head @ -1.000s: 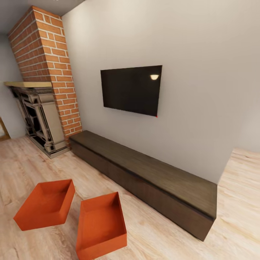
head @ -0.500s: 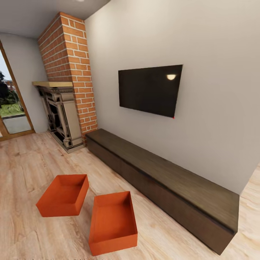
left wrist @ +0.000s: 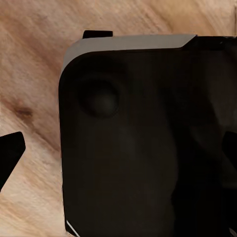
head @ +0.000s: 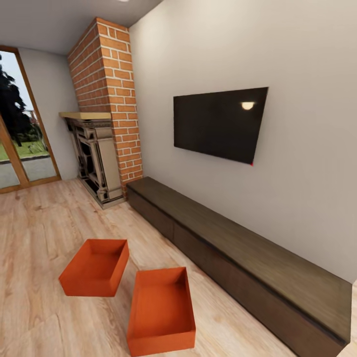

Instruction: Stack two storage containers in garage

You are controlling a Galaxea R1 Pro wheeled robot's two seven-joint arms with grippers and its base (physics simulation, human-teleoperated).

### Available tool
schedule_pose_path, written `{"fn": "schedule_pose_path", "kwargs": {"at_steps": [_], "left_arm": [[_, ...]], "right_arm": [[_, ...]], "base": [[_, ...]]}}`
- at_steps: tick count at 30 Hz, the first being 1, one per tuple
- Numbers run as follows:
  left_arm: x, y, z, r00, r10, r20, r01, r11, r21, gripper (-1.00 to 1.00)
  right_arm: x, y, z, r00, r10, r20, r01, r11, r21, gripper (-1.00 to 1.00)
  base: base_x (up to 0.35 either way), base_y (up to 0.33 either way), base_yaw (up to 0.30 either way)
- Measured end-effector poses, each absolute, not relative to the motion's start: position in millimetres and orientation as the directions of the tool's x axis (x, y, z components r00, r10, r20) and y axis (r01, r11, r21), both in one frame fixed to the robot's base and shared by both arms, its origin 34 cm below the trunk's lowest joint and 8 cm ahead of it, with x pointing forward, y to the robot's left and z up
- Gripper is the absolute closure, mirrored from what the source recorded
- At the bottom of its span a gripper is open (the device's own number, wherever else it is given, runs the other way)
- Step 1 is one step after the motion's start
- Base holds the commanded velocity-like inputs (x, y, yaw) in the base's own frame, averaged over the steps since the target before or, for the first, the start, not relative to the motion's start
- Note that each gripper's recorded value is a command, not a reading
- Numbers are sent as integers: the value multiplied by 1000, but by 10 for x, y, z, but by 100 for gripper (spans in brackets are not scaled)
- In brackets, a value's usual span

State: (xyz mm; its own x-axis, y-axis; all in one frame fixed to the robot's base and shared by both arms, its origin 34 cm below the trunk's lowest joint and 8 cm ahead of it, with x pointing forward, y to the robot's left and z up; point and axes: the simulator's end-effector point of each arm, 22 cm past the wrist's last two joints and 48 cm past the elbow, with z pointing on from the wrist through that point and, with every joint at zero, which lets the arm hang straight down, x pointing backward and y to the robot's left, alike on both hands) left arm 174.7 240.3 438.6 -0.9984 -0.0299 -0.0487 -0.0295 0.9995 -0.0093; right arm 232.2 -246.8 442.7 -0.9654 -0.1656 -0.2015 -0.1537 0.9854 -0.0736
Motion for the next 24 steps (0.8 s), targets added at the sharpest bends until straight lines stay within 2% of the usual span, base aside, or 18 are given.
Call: {"fn": "schedule_pose_path", "kwargs": {"at_steps": [14, 18, 24], "left_arm": [[1752, 2403, 4386, -998, -30, -50, -30, 1000, -9, -100], [1753, 2412, 4385, -998, -30, -50, -30, 1000, -8, -100], [1753, 2411, 4385, -998, -30, -50, -30, 1000, -8, -100]], "right_arm": [[2319, -2466, 4426, -966, -166, -201, -154, 985, -73, -100], [2322, -2458, 4426, -965, -165, -201, -154, 985, -72, -100], [2323, -2455, 4425, -965, -167, -201, -155, 985, -72, -100]], "base": [[289, -151, 0], [106, -74, 32], [10, -7, 236]]}}
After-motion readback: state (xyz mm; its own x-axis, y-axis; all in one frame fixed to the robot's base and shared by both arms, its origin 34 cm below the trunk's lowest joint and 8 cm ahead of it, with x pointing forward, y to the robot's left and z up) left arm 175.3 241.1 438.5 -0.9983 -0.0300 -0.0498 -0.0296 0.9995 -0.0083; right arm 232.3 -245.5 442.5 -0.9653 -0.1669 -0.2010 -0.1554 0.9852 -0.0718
